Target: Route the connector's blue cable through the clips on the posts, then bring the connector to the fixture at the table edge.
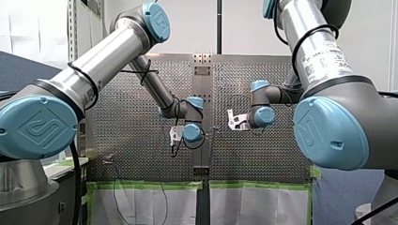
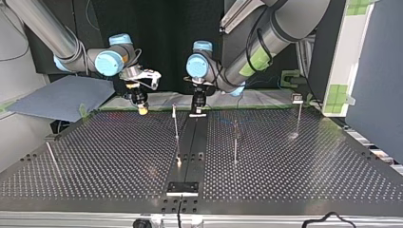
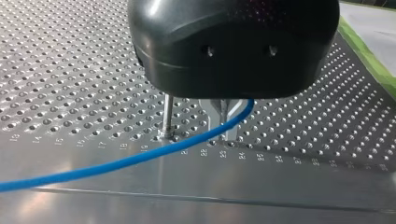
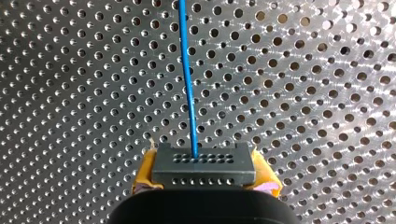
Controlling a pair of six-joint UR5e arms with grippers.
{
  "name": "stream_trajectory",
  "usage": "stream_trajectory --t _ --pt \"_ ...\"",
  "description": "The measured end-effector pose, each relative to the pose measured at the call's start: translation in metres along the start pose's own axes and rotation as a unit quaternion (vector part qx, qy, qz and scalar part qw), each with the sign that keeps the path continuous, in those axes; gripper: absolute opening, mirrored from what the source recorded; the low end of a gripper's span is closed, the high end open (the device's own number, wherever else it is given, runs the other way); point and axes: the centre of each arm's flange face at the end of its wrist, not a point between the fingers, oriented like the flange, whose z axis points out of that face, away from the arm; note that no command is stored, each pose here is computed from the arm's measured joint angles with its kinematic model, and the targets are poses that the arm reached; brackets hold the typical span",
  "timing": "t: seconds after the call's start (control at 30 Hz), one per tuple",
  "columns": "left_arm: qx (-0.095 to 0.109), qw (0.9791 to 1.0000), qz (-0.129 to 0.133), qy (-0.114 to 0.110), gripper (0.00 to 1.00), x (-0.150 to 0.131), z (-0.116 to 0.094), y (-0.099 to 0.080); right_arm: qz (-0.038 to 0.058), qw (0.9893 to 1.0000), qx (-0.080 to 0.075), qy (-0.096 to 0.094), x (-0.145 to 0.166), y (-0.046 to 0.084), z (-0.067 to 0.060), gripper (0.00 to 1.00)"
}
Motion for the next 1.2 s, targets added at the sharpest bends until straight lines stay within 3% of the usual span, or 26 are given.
stream_trajectory --t 1.2 --pt "0.011 0.9997 0.022 -0.007 0.00 -0.010 0.010 -0.014 0.0166 0.9997 -0.020 0.004 -0.004 0.017 0.003 0.00"
